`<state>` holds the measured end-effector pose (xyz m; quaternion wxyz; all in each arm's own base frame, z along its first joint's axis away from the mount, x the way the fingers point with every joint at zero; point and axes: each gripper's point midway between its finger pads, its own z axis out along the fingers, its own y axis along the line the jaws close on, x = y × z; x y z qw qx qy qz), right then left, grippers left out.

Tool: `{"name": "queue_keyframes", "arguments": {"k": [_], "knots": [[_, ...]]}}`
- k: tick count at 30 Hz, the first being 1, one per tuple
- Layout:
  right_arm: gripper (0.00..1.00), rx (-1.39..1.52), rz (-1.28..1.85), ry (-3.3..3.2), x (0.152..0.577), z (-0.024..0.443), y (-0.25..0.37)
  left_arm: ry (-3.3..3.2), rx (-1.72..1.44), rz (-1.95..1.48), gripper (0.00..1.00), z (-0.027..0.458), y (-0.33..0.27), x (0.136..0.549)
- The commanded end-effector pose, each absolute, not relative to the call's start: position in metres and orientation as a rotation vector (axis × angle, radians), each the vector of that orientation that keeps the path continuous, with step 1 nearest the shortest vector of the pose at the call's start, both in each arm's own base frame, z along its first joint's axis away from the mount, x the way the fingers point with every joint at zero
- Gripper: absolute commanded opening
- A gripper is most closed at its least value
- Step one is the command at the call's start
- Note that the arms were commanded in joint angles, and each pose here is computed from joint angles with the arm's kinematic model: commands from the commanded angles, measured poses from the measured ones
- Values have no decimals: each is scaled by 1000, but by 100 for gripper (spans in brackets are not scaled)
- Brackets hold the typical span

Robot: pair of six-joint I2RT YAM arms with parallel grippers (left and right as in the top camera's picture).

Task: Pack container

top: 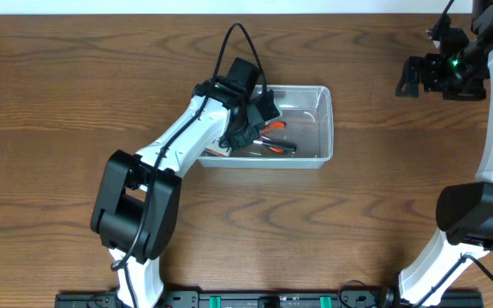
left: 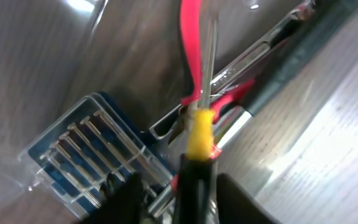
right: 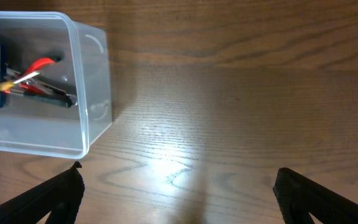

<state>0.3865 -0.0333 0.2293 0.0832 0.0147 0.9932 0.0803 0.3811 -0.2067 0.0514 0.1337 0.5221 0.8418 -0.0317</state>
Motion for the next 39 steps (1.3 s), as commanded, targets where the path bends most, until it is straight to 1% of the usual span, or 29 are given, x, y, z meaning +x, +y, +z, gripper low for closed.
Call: {"name": "queue_keyframes", "arguments": {"k": [1,7,10,13,15,16,18,21,24,27,30,34,37,39], "knots": [[99,13,240,2933,383,241,-30,2435,1494,-84,43,54,-208,386],[99,8,239,2933,383,241,-30,2430,1489,-85,66,55,-209,387],[99,-3,238,2932,383,241,-30,2425,1462,-87,71,63,-211,387],[99,-13,237,2929,384,241,-30,2383,1440,-81,84,83,-212,389],[99,-14,234,2920,386,241,-30,2346,1416,-74,90,101,-212,390],[99,-16,231,2910,389,242,-31,2326,1379,-61,95,117,-210,392],[99,-20,223,2885,395,243,-31,2337,1251,-12,99,140,-200,397],[99,-30,203,2804,414,249,-30,2362,1004,47,98,179,-175,403],[99,-74,182,2674,440,266,-19,2391,787,47,98,214,-139,401],[99,-167,176,2569,458,285,5,2424,449,24,98,240,-92,405],[99,-266,156,2477,470,304,31,2432,40,-7,99,257,-32,404],[99,-299,89,2379,477,332,46,2442,-110,-38,98,267,6,385],[99,-290,89,2330,468,354,55,2460,-145,-20,99,274,18,363],[99,-261,80,2308,458,367,54,2466,-110,-7,99,279,17,350]]}}
